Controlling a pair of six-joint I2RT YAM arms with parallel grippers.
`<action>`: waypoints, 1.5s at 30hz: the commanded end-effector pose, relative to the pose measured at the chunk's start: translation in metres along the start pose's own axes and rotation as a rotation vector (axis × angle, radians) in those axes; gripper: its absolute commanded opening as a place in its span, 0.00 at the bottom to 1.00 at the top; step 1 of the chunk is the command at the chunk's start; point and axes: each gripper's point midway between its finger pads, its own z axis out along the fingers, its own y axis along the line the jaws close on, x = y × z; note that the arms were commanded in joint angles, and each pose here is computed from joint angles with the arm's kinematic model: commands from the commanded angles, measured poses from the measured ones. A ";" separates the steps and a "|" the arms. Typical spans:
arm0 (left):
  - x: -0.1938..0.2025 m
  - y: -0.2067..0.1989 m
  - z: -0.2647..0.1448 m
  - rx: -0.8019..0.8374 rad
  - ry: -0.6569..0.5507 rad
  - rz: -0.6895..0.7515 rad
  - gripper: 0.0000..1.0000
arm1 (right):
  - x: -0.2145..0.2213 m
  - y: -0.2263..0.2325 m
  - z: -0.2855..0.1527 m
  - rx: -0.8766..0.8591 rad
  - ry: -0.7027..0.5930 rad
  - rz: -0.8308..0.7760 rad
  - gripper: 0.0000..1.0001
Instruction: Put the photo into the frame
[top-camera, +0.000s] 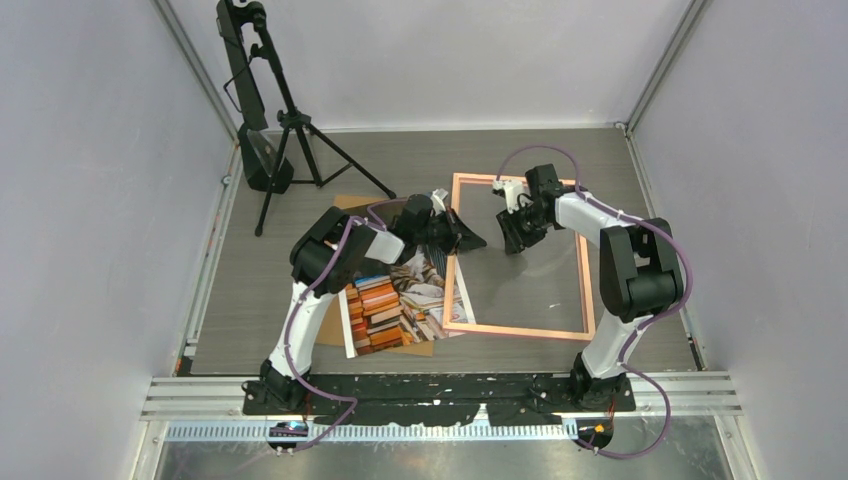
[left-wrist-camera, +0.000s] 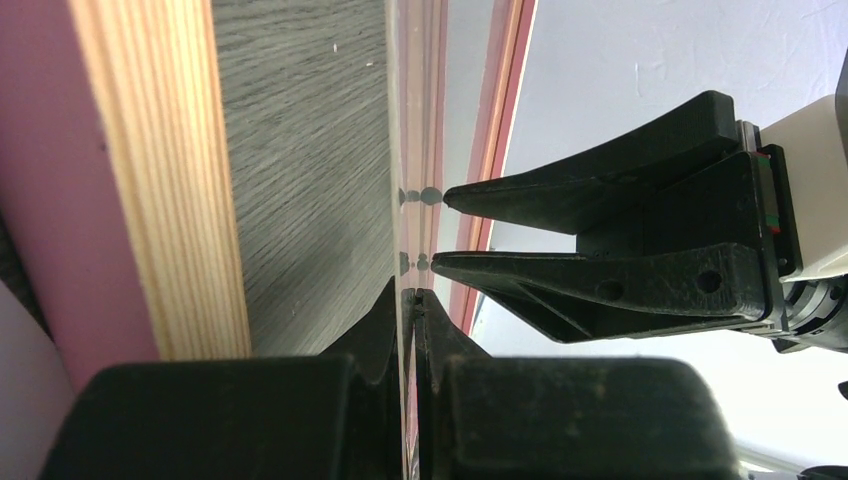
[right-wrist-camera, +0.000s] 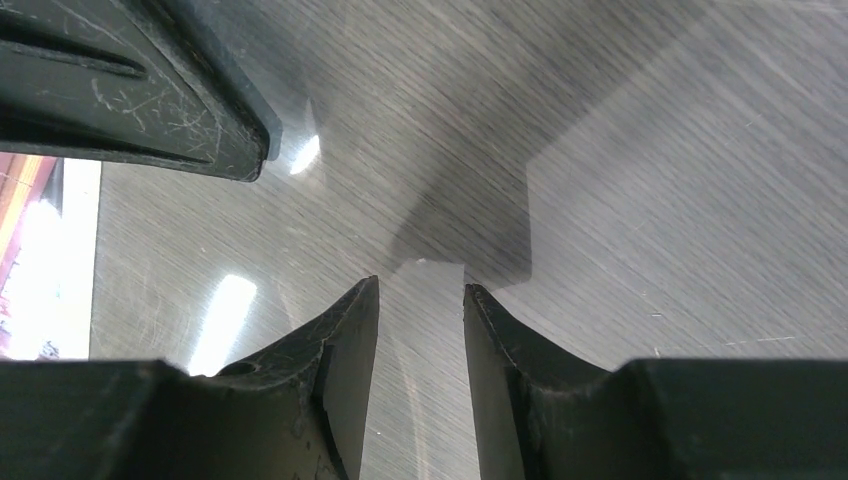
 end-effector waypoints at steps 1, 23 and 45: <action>0.005 -0.013 -0.003 0.003 0.013 0.054 0.02 | -0.003 -0.004 0.002 0.024 -0.004 -0.023 0.43; 0.007 -0.026 -0.023 -0.045 -0.002 0.123 0.63 | -0.003 -0.007 0.003 0.035 0.000 -0.024 0.40; -0.004 -0.046 -0.076 -0.142 -0.044 0.227 0.82 | -0.007 -0.007 0.001 0.037 -0.009 -0.022 0.39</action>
